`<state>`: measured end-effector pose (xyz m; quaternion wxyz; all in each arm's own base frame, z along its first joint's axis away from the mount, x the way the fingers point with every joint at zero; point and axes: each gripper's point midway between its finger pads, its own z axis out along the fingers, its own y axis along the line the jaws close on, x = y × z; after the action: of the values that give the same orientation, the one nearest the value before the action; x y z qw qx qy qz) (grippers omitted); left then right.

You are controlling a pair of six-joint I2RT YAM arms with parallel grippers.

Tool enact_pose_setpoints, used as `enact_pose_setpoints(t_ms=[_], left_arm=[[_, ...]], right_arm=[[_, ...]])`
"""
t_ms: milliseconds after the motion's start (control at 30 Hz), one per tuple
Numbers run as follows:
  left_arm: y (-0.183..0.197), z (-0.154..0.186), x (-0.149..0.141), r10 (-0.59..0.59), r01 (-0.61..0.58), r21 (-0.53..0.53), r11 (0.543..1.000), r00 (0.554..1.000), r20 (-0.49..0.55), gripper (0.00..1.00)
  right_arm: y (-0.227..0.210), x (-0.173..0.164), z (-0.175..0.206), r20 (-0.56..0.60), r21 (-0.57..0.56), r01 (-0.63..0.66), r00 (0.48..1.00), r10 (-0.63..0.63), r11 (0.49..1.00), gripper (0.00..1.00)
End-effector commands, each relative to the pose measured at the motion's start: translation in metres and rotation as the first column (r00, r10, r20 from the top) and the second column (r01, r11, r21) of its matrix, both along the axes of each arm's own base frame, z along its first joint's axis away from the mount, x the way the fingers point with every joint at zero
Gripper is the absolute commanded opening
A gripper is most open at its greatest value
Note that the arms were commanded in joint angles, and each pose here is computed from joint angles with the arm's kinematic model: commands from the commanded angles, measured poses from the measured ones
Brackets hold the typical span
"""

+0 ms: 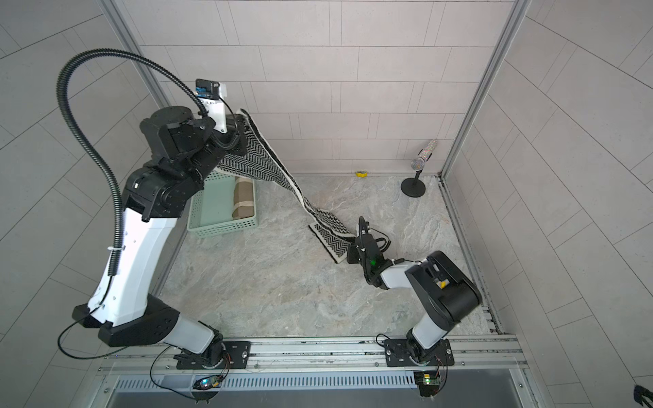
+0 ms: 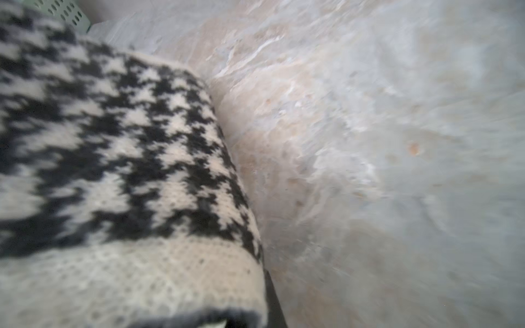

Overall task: Roll up the scarf and place it into the basket
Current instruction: Flatten out the scarf at the center of the board.

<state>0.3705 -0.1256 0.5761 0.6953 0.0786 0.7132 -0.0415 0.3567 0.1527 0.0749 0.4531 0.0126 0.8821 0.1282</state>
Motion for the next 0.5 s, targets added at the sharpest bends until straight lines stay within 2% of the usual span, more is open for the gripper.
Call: enact_pose_setpoints(t_ms=[0,100,267,333,400,433,467], left_arm=[[0.041,0.028,-0.042,0.108,-0.106,-0.038,0.994,0.993,0.051,0.0],[0.061,0.007,-0.06,0.169,-0.17,-0.047,0.984,0.985,-0.021,0.0],[0.081,-0.06,-0.089,0.227,-0.246,-0.06,0.967,0.947,-0.229,0.0],[0.089,-0.096,-0.1,0.251,-0.281,-0.048,0.958,0.913,-0.322,0.0],[0.1,-0.136,-0.113,0.304,-0.336,-0.001,0.942,0.854,-0.422,0.0],[0.105,-0.155,-0.117,0.333,-0.36,0.032,0.932,0.82,-0.465,0.0],[0.109,-0.176,-0.122,0.358,-0.374,0.075,0.924,0.781,-0.512,0.0]], right_arm=[[-0.057,-0.031,0.026,-0.079,-0.258,0.112,0.987,-0.137,0.96,0.0],[-0.102,-0.06,0.072,-0.056,-0.386,0.219,0.964,-0.259,0.896,0.0],[-0.153,-0.108,0.113,-0.069,-0.438,0.312,0.923,-0.377,0.843,0.0],[-0.176,-0.126,0.128,-0.092,-0.485,0.346,0.893,-0.44,0.803,0.0],[-0.197,-0.141,0.148,-0.087,-0.529,0.398,0.853,-0.514,0.749,0.0],[-0.198,-0.142,0.156,-0.079,-0.523,0.404,0.854,-0.514,0.751,0.0],[-0.19,-0.14,0.162,-0.093,-0.496,0.373,0.875,-0.475,0.784,0.0]])
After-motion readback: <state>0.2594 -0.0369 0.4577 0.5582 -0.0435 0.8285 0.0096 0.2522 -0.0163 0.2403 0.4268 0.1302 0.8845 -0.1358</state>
